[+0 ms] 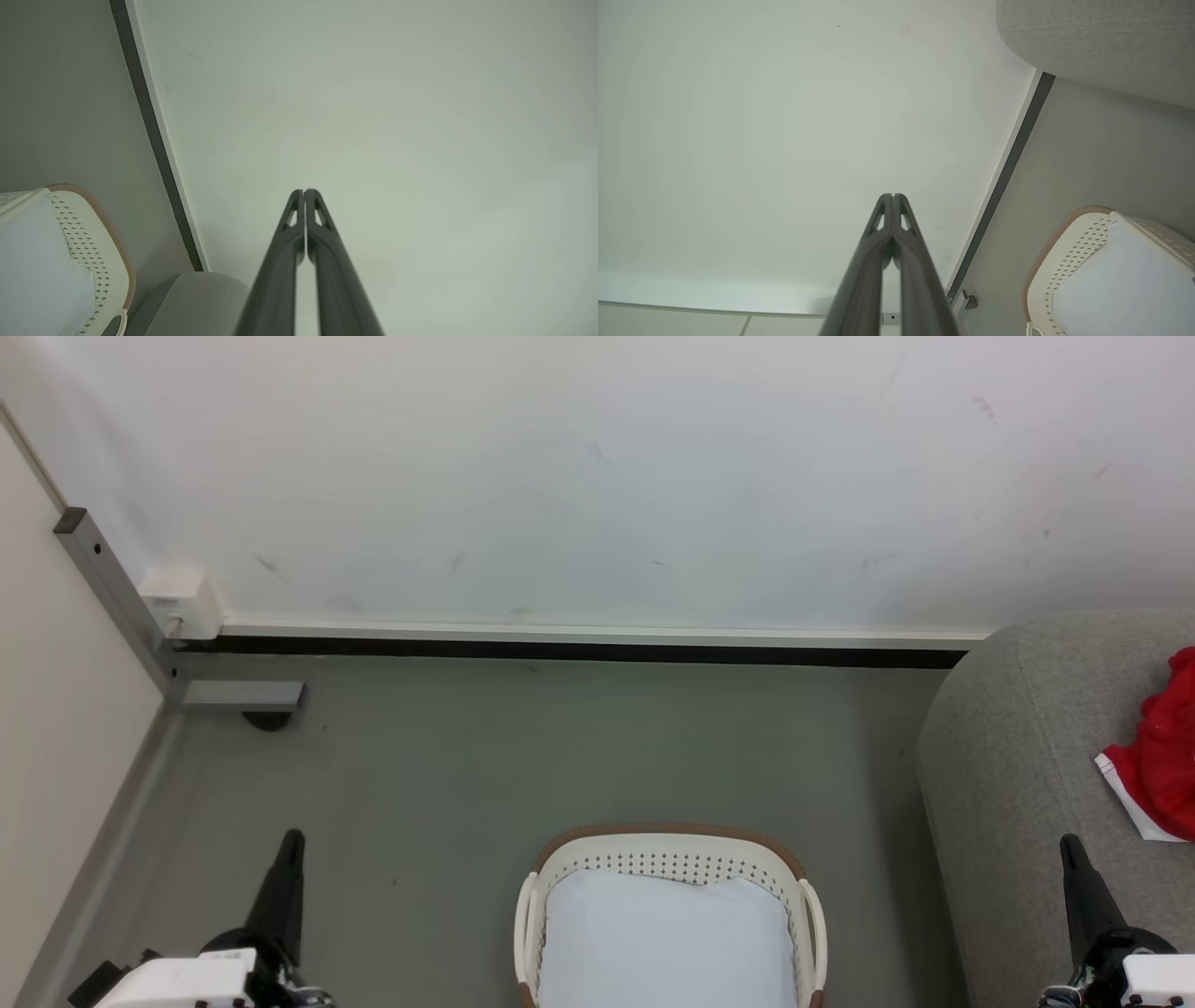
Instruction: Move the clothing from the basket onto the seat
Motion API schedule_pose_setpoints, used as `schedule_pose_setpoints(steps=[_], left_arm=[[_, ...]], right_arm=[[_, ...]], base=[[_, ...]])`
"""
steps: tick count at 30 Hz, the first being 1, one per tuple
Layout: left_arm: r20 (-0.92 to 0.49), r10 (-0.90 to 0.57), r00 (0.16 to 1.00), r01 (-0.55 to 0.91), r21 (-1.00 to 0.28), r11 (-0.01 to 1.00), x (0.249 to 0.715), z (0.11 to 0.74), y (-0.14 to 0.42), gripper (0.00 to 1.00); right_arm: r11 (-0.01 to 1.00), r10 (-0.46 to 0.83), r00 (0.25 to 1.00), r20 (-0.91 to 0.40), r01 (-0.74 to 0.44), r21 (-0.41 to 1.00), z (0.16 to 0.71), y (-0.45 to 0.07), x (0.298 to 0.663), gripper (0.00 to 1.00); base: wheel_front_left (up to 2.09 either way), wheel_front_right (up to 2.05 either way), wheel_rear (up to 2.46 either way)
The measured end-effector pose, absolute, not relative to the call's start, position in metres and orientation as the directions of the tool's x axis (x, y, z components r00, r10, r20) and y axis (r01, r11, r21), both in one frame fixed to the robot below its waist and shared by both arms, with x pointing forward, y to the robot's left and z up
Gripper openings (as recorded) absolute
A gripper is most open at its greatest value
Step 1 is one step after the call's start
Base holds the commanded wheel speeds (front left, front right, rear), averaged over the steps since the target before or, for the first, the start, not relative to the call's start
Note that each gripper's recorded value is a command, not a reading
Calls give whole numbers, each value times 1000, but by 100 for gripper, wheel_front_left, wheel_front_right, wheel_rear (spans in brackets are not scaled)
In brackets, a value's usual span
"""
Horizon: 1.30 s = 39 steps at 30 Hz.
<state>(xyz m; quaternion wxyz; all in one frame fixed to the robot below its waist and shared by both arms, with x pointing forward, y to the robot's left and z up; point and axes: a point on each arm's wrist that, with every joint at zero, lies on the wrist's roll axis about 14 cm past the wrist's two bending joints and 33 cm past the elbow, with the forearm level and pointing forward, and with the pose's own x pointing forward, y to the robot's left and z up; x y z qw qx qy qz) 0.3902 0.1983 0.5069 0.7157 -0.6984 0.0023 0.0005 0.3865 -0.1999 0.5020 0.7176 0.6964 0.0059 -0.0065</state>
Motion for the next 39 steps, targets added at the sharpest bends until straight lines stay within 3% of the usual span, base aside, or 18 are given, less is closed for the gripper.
schedule_pose_setpoints(steps=[39], left_arm=[[0, -1, 1000, 0, -1000, 2, 390, 508, 200, 0]], right_arm=[[-4, 1, 1000, -11, 11, 1000, 504, -200, 387, 0]], base=[[0, 0, 0]])
